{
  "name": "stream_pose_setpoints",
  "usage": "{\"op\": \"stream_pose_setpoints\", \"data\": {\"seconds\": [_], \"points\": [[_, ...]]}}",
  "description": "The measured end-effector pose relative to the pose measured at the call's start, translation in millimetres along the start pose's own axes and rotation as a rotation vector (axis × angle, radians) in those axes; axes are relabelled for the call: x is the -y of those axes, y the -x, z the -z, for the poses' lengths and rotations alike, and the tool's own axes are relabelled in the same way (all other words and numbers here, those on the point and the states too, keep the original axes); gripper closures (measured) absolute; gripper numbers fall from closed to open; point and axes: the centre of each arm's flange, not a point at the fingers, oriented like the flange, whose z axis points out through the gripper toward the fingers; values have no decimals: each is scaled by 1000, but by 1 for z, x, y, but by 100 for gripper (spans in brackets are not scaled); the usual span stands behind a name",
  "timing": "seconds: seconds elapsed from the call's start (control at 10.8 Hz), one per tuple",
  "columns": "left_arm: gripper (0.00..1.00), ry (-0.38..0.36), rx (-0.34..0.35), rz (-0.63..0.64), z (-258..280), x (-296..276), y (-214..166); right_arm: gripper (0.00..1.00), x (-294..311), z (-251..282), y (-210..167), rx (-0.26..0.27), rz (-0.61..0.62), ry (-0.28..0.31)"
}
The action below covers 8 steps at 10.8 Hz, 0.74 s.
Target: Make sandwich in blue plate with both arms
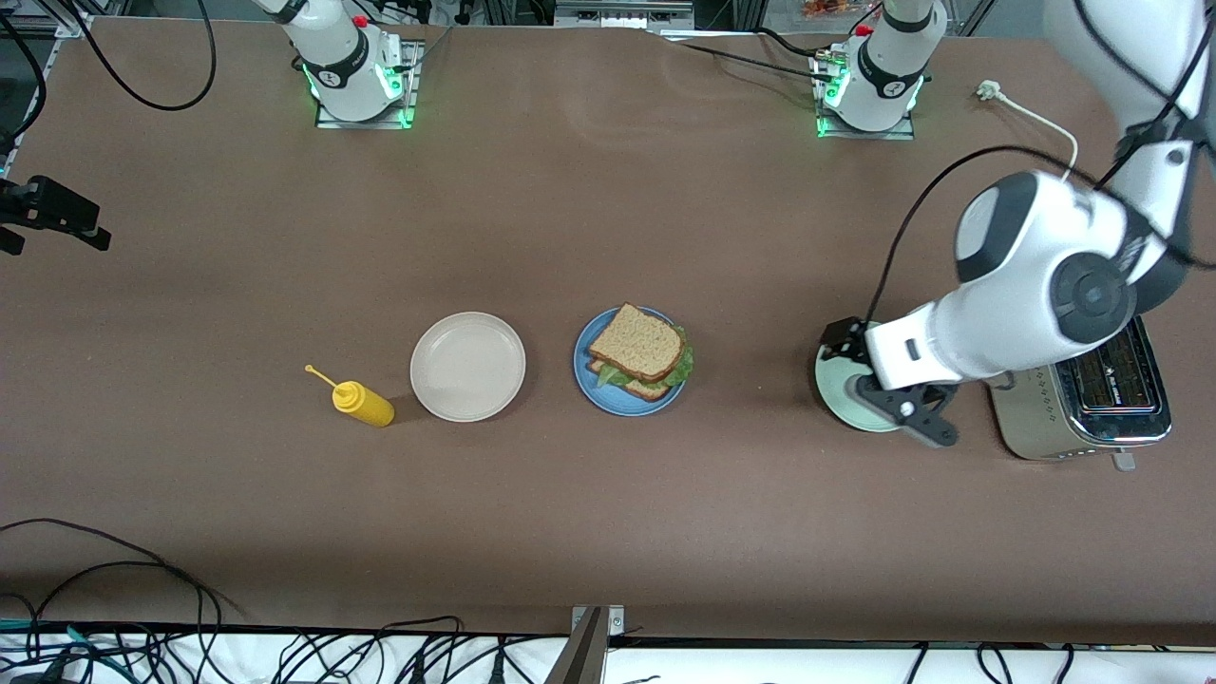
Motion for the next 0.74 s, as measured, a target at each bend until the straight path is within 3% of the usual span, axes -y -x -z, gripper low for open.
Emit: {"op": "stream_pose_setpoints", "data": {"seconds": [0.28,0.46,0.74], "points": [[0,-121,3,78,63,17,43,0,1,0,0,5,-26,0],[0,-152,20,105,98,9,77,0,1,0,0,5,-44,0],[0,-187,-37,224,139,-12,114,0,1,0,0,6,-48,0]]}}
